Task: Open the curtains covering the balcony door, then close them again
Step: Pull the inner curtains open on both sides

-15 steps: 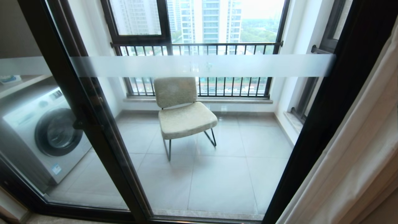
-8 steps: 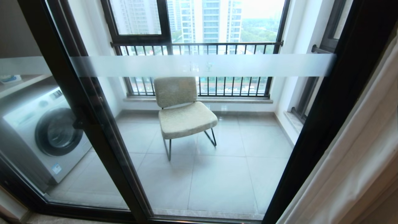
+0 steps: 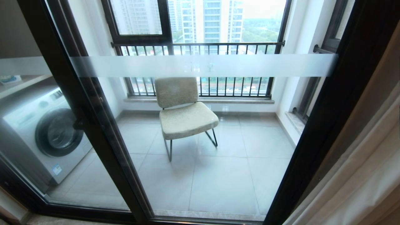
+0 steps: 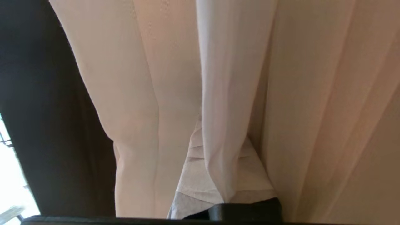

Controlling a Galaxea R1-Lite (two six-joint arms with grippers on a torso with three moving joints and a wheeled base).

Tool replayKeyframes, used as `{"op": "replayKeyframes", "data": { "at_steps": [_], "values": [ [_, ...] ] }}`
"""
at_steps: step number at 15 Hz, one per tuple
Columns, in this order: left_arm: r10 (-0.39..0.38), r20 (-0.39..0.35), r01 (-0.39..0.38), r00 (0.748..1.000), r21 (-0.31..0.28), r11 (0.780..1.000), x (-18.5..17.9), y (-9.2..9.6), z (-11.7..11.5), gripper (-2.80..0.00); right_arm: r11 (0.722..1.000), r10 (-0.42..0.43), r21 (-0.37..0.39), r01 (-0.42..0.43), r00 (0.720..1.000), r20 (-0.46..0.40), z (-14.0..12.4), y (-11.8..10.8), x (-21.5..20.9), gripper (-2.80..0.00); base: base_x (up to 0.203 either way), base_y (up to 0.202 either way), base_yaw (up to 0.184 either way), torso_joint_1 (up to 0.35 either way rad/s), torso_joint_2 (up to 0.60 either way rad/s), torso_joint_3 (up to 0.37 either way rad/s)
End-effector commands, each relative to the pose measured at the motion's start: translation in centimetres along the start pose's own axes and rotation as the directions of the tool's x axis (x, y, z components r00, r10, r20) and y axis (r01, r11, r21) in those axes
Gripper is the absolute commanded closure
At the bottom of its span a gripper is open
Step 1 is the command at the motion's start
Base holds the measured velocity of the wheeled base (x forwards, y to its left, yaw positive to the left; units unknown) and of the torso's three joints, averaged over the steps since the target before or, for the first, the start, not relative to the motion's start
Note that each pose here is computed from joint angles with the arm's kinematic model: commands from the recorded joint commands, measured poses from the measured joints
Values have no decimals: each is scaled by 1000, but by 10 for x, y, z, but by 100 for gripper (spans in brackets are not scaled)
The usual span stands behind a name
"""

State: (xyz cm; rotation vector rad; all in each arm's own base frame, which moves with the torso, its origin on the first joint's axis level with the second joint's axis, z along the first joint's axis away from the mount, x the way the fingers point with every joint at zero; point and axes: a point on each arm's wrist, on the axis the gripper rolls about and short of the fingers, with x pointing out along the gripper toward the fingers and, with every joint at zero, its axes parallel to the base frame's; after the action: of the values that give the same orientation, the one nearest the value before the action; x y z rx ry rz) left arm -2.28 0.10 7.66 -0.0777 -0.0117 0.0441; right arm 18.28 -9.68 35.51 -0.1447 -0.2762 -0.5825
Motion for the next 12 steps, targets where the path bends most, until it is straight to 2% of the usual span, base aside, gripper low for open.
{"op": "replayKeyframes", "data": {
  "at_steps": [1, 4, 8, 12],
  "values": [
    [1, 1, -1, 1000, -2, 1000, 0, 0, 0, 0, 999, -43, -13, 43, 999, 11, 4, -10, -4, 0, 0, 0, 0, 0, 0, 0],
    [1, 0, -1, 1000, -1, 1000, 0, 0, 0, 0, 995, -98, -31, 99, 995, 6, 7, -23, -1, 0, 0, 0, 0, 0, 0, 0],
    [1, 1, -1, 1000, -1, 1000, 0, 0, 0, 0, 990, -128, -57, 127, 992, -22, -2, -41, 10, 0, 0, 0, 0, 0, 0, 0],
    [2, -1, -2, 1000, -1, 1000, 0, 0, 0, 0, 981, -193, -34, 192, 981, -30, -11, -66, 40, 0, 0, 0, 0, 0, 0, 0]
  ]
}}
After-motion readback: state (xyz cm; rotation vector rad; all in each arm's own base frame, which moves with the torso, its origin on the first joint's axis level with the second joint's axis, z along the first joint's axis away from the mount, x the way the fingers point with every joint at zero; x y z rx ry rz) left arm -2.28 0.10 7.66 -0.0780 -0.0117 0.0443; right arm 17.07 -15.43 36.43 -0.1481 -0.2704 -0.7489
